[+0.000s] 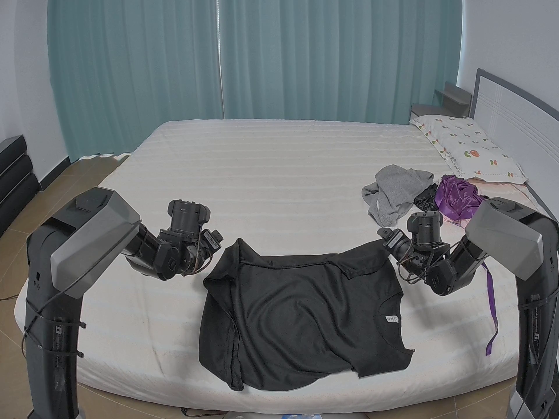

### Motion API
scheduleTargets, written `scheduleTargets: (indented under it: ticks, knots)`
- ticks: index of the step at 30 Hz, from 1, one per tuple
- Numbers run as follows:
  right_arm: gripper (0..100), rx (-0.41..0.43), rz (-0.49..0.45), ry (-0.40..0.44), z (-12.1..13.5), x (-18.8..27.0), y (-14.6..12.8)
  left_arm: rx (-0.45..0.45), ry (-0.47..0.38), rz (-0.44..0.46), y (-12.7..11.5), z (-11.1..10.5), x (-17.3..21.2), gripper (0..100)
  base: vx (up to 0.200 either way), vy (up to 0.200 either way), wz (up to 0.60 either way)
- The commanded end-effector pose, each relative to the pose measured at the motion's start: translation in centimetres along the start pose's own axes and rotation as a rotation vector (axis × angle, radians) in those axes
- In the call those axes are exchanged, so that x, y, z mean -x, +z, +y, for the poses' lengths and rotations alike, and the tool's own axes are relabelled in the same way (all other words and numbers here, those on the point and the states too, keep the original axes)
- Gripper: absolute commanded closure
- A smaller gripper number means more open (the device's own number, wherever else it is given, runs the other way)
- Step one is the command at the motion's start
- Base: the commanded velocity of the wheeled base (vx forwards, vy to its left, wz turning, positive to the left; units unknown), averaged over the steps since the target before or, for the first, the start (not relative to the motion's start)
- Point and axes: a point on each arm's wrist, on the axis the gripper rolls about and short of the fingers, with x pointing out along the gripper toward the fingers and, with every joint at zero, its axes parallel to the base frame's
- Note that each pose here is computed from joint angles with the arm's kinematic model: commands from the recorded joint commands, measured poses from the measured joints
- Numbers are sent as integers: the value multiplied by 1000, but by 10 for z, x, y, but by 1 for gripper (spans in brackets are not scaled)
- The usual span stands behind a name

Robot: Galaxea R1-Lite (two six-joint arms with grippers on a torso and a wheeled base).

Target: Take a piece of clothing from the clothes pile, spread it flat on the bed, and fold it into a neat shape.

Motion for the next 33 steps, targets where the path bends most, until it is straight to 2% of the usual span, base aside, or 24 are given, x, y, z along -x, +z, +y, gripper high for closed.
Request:
scheduleTargets:
  ticks: [1, 3, 7, 11, 15, 19, 24, 33]
  knots:
    - [0, -50, 73, 27, 0, 37, 6, 45, -35, 58, 12, 8, 43, 0, 0, 0, 0]
    - [0, -61, 98, 36, -1, 49, 6, 62, -46, 91, 10, 12, 55, 0, 0, 0, 0]
    - [0, -50, 177, 88, -14, 101, -4, 69, -68, 236, -4, 35, 105, 0, 0, 0, 0]
    - [0, -49, 227, 121, -27, 129, -10, 72, -45, 309, -16, 52, 119, 0, 0, 0, 0]
    - [0, -44, 268, 106, -42, 145, -19, 109, -23, 326, -25, 64, 125, 0, 0, 0, 0]
    - [0, -44, 283, 98, -49, 153, -25, 199, -48, 314, -30, 73, 142, 0, 0, 0, 0]
    - [0, -36, 306, 87, -52, 160, -30, 197, -18, 337, -42, 85, 148, 0, 0, 0, 0]
    - [0, -37, 342, 44, -62, 166, -37, 196, -7, 345, -55, 98, 148, 0, -200, 67, 0]
